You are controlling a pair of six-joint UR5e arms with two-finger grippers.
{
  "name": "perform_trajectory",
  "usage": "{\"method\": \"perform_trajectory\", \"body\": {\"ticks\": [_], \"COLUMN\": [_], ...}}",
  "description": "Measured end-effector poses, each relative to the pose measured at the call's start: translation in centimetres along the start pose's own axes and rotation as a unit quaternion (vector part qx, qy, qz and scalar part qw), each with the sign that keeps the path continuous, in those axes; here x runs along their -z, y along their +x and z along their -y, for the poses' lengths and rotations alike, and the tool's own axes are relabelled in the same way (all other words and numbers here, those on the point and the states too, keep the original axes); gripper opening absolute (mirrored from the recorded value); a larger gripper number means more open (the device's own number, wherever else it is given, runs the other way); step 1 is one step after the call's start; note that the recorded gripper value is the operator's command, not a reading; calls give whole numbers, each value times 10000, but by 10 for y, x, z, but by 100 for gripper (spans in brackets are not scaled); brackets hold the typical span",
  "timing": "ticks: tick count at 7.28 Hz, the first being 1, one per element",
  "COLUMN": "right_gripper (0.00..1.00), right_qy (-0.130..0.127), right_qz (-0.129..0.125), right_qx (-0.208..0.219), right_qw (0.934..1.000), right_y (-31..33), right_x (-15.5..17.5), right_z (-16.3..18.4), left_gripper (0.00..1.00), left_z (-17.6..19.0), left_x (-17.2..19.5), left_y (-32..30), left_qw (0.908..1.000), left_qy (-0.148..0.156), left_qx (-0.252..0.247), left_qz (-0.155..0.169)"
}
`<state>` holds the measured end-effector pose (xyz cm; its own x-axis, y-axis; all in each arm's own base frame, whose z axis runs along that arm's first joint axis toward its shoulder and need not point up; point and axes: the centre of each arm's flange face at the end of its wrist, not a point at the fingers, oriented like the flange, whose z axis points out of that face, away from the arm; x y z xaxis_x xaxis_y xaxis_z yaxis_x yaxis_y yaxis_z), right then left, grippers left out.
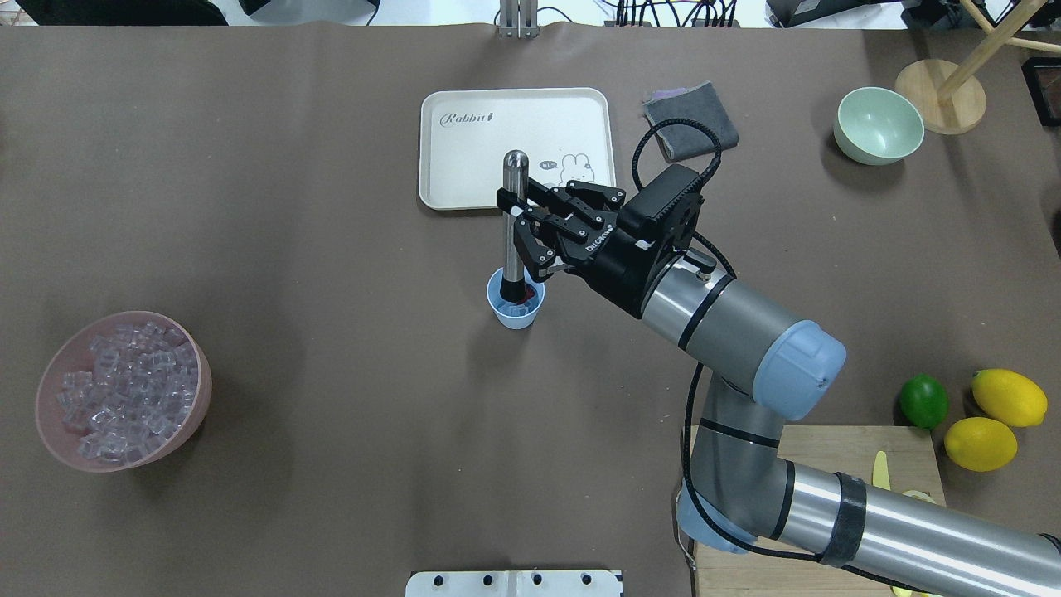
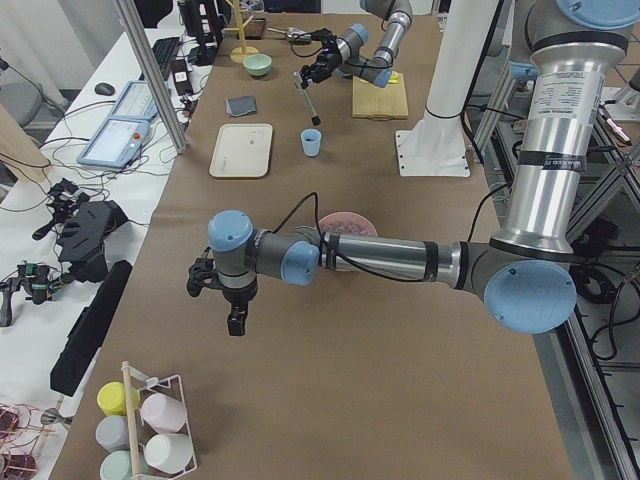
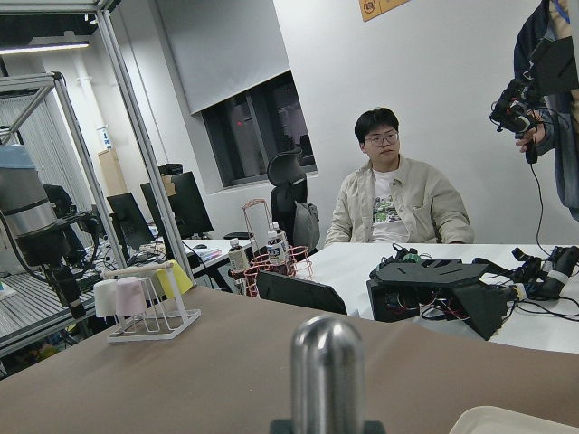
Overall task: Mash ice and strawberries in cup
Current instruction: 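Press the muddler up and down inside the cup with the right gripper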
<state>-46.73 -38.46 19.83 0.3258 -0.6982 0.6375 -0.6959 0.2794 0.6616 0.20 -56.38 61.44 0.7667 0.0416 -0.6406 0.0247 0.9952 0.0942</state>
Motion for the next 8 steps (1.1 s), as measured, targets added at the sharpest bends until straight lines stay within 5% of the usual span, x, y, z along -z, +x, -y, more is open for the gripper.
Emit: {"method": "perform_trajectory", "body": {"ticks": [8], "right_gripper": [0], "right_qy": [-150], "right_qz": [-271], "right_qx": [394], "right_qw": [9987], "right_y": [7], "right_x": [-34], "right_z": [-17], "left_gripper": [98], "left_z": [-2], "left_x": [-9], "left_y": [-6], "left_qw": [10000], "left_qy": [-41], "left_qx": [-8], "left_qz": [6]}}
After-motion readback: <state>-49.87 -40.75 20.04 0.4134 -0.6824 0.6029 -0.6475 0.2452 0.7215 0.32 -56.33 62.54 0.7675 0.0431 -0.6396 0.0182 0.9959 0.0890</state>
